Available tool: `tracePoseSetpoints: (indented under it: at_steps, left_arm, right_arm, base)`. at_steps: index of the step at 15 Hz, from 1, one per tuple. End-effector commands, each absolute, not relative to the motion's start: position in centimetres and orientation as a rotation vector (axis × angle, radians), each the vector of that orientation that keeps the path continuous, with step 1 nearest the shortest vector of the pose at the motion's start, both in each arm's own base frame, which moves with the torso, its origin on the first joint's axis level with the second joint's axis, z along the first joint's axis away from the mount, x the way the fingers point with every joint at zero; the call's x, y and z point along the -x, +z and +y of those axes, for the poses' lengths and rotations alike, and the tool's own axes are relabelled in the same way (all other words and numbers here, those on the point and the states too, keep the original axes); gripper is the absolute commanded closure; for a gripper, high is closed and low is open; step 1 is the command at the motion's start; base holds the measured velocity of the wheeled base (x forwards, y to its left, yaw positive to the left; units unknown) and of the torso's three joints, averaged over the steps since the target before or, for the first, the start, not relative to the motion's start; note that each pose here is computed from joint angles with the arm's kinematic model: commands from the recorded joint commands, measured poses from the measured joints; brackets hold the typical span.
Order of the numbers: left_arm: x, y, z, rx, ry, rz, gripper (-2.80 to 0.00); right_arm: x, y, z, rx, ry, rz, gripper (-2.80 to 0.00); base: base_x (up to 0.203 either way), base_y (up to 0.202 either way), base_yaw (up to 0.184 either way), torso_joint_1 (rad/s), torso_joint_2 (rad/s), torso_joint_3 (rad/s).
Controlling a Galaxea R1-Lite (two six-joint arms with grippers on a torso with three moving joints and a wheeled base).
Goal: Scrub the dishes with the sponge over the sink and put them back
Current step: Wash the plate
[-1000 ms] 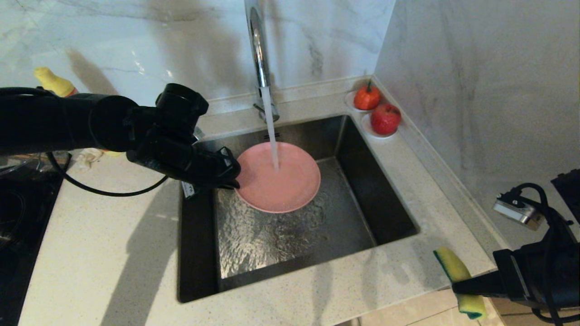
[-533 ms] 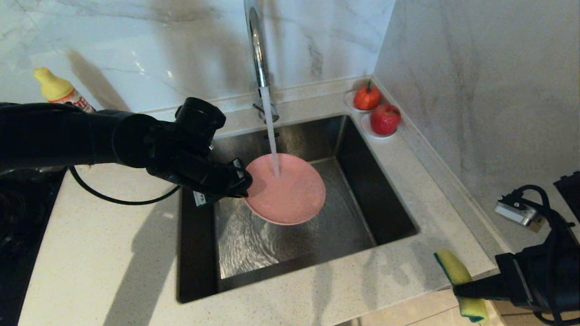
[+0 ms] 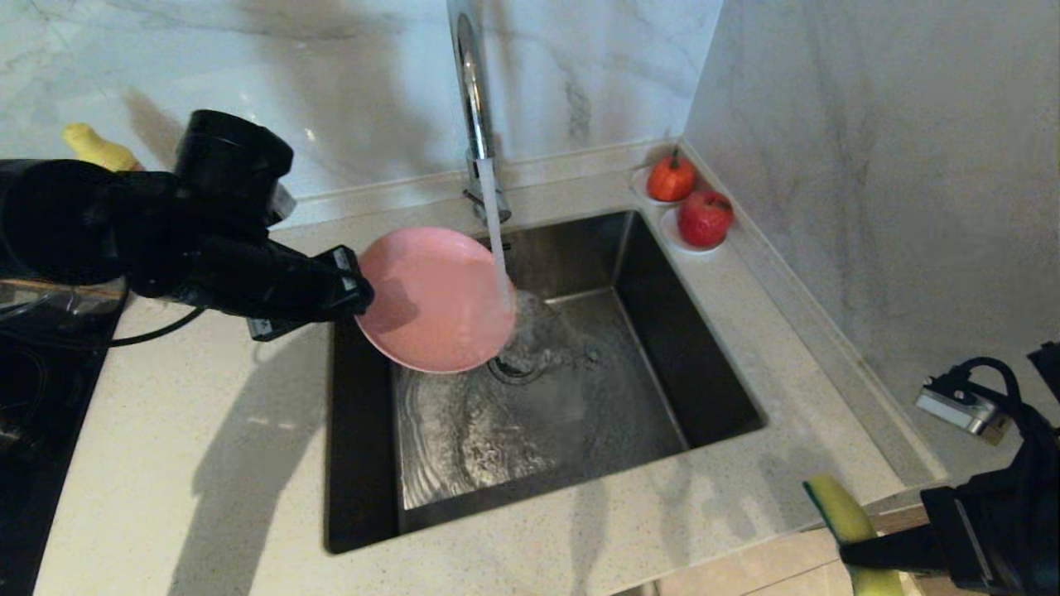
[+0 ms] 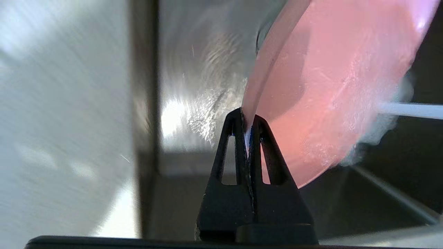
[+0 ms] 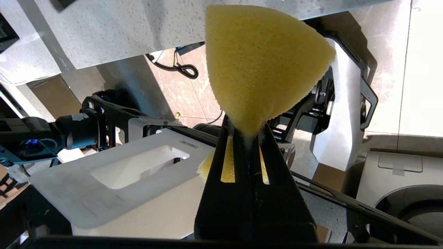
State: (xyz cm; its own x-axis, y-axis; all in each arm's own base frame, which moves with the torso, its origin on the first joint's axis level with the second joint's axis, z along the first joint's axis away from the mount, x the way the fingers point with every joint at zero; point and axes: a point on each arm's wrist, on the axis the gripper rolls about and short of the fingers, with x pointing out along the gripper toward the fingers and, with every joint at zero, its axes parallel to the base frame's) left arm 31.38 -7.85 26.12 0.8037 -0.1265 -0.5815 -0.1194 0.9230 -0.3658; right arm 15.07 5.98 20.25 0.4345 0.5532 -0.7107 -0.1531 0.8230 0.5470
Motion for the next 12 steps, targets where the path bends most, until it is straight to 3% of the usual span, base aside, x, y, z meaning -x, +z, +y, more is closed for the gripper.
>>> tracePoseSetpoints:
  at_steps: [1,7,12]
  left_arm:
    - [-28.7,27.8,-6.4,0.343,-0.034,0.507,0.00]
    - [-27.1,27.8,-4.8,0.134,-0.011,0.215,0.00]
    - [-25.9,28.9,-3.9,0.115,-0.022,-0.055,0.00]
  right_arm:
    - [-14.9,20.2,5.9,-0.441,0.457,1.036,0.00]
    - [-14.4,19.7,5.7,-0.438,0.450,1.053,0.00]
    - [-14.2,19.7,5.7,-0.440,0.453,1.054,0.00]
  base:
    - [0.000,0.000,0.000,0.000,0.00,0.000]
    - [0.000,0.000,0.000,0.000,0.00,0.000]
    - [0.000,0.000,0.000,0.000,0.00,0.000]
